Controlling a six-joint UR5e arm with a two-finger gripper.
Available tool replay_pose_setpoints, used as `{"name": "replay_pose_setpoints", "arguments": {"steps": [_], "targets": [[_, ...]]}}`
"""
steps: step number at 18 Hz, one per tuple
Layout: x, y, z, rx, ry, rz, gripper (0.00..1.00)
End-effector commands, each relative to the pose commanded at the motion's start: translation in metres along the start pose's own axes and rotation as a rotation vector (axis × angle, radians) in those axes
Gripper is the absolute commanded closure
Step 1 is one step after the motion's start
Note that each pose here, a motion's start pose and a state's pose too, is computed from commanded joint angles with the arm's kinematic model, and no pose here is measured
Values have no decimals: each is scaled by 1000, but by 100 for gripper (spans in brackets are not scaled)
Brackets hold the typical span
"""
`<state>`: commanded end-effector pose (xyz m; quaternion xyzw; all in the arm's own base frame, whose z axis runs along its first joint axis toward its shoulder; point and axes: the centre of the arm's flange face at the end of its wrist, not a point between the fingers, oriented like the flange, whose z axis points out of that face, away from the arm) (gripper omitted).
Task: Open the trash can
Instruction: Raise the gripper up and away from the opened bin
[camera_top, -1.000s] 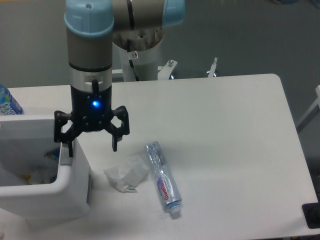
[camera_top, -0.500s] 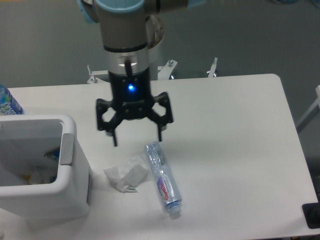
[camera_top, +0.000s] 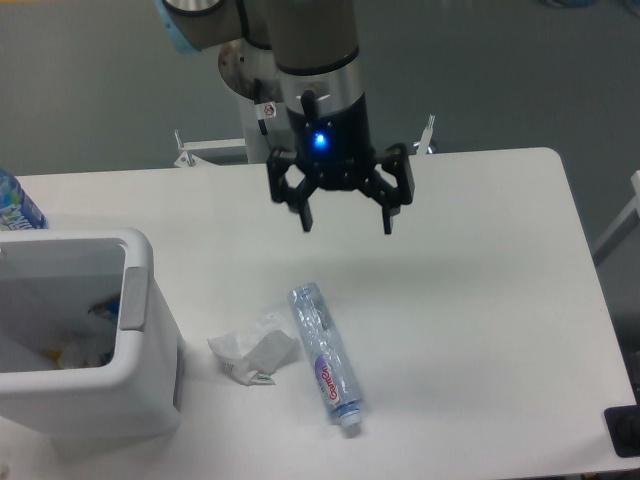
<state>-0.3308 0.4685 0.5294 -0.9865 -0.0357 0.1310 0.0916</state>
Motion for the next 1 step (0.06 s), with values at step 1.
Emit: {"name": "replay_pose_setpoints", "arguments": {"steps": [1], "targets": [[0,0,0,0,0,0,0]]}}
